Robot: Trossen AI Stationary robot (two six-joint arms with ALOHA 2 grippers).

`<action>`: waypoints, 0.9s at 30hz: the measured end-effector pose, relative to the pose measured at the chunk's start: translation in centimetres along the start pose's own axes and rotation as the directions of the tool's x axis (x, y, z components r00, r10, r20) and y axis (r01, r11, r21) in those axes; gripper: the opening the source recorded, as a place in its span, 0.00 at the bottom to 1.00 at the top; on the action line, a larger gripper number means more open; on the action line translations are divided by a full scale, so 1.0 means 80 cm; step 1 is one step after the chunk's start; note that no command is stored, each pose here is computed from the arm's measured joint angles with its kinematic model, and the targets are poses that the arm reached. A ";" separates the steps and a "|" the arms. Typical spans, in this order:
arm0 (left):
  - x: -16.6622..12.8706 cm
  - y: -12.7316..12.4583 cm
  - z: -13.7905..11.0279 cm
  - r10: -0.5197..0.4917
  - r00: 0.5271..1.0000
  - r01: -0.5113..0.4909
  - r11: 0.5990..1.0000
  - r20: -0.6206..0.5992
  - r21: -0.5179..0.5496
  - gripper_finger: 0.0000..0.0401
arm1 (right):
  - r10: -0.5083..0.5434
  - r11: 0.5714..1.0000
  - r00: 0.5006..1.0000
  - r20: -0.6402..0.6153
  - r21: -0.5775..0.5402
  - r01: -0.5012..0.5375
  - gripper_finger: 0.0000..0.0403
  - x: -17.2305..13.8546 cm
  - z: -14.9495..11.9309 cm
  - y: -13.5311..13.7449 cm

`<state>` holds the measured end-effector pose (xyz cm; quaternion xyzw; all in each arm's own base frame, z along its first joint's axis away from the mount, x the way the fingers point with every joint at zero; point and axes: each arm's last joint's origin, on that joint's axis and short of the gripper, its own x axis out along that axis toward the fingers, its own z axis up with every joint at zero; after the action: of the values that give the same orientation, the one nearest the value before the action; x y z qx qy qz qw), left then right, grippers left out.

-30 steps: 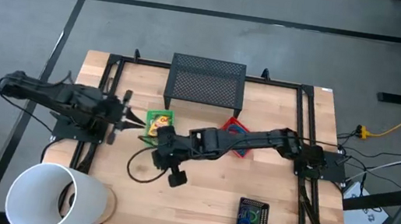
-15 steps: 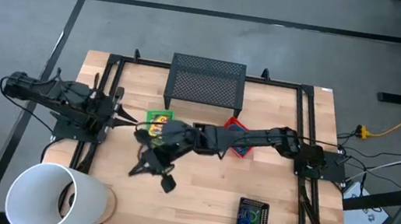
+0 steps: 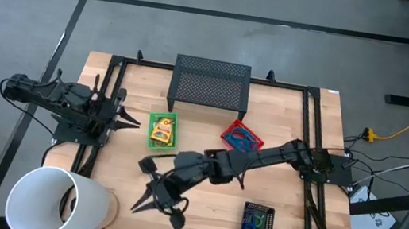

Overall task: Pick & Place Office Desk Supplies
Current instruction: Put the green bin on the shelf

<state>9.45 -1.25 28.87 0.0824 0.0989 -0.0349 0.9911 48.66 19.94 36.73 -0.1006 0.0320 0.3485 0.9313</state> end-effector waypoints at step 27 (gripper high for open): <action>0.000 -0.002 0.003 -0.074 0.997 0.073 0.997 0.031 0.007 0.09 | 0.206 0.918 0.977 -0.055 0.356 -0.173 0.05 -0.050 -0.045 -0.075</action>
<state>9.48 -1.48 29.06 0.0809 0.0862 -0.0729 0.9903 49.62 12.24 34.73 0.0540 0.1452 0.4210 0.8938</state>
